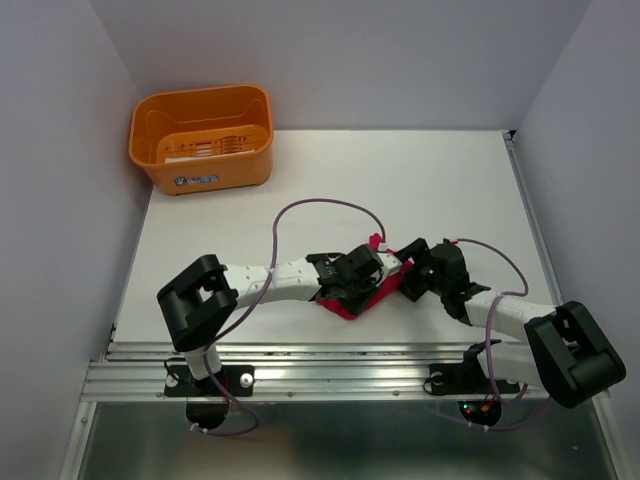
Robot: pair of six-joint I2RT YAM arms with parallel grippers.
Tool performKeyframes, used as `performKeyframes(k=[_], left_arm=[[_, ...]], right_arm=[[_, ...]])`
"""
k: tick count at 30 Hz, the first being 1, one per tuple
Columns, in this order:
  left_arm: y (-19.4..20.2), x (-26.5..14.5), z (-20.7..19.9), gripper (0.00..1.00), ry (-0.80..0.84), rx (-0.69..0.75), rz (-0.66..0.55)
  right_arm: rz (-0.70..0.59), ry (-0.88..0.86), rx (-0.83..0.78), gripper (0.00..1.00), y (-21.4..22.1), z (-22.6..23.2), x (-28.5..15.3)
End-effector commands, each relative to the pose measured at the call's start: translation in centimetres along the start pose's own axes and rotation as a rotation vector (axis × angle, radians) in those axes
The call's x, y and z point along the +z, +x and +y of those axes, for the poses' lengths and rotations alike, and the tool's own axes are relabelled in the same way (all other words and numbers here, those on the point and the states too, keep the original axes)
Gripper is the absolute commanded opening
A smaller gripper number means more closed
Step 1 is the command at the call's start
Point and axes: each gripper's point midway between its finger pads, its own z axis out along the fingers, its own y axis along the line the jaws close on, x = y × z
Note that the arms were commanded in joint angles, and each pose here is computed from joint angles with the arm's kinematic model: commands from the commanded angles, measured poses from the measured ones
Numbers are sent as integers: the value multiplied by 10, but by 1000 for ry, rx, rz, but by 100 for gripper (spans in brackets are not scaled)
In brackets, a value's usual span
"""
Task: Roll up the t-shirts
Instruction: Roll the T-shirt to the center of the board.
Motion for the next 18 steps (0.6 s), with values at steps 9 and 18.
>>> performKeyframes(k=[9,18], left_arm=[[-25,-17,-2,0,83,-11,-89],[-31,-26,3,45,49,21,-103]], right_arm=[[-72,-33,54,81,-5,-13,-9],[-24,-54,33,12,0,-6,5]])
